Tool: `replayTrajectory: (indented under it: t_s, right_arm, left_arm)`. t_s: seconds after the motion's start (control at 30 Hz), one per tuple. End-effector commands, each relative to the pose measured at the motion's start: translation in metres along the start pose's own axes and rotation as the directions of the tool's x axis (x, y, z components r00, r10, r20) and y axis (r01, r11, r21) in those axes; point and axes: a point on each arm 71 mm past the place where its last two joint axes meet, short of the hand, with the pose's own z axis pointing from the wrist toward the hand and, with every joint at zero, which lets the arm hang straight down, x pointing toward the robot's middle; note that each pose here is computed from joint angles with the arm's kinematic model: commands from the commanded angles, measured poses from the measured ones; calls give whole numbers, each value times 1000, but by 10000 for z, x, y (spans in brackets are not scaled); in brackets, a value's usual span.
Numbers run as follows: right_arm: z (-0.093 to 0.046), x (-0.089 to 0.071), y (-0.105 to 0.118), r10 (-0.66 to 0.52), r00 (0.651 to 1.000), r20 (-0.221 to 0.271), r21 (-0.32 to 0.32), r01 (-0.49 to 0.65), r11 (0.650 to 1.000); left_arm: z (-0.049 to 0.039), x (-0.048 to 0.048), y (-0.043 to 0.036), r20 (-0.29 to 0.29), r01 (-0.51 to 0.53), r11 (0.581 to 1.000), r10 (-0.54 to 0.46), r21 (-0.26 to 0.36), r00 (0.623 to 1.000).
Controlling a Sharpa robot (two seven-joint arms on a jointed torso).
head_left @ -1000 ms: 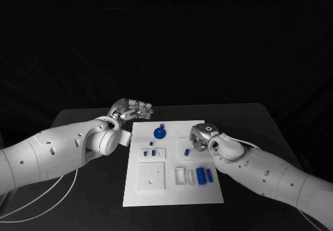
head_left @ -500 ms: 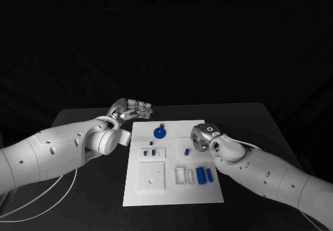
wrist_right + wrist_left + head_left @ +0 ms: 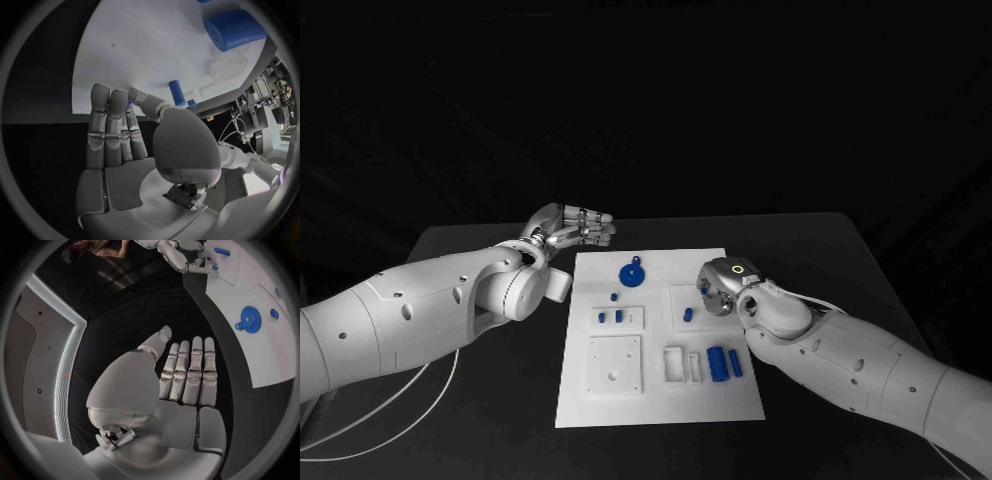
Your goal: Assemble the parts on the task board
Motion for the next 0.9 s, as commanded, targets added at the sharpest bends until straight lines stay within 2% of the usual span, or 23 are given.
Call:
replayTrajectory:
  t_s: [0.03, 0.33, 0.9]
  right_arm:
    - [-10, 18, 18, -6, 1000, -8, -4, 6, 1000]
    - [-7, 10, 36, 7, 1000, 7, -5, -7, 1000]
    - [-3, 17, -62, 5, 999, 37, 62, -8, 998]
  left_arm:
    - [4, 9, -13, -12, 9, 1000, -9, 3, 1000]
    - [5, 7, -11, -13, 10, 1000, -10, 2, 1000]
    - [6, -4, -5, -15, 7, 1000, -7, -3, 1000]
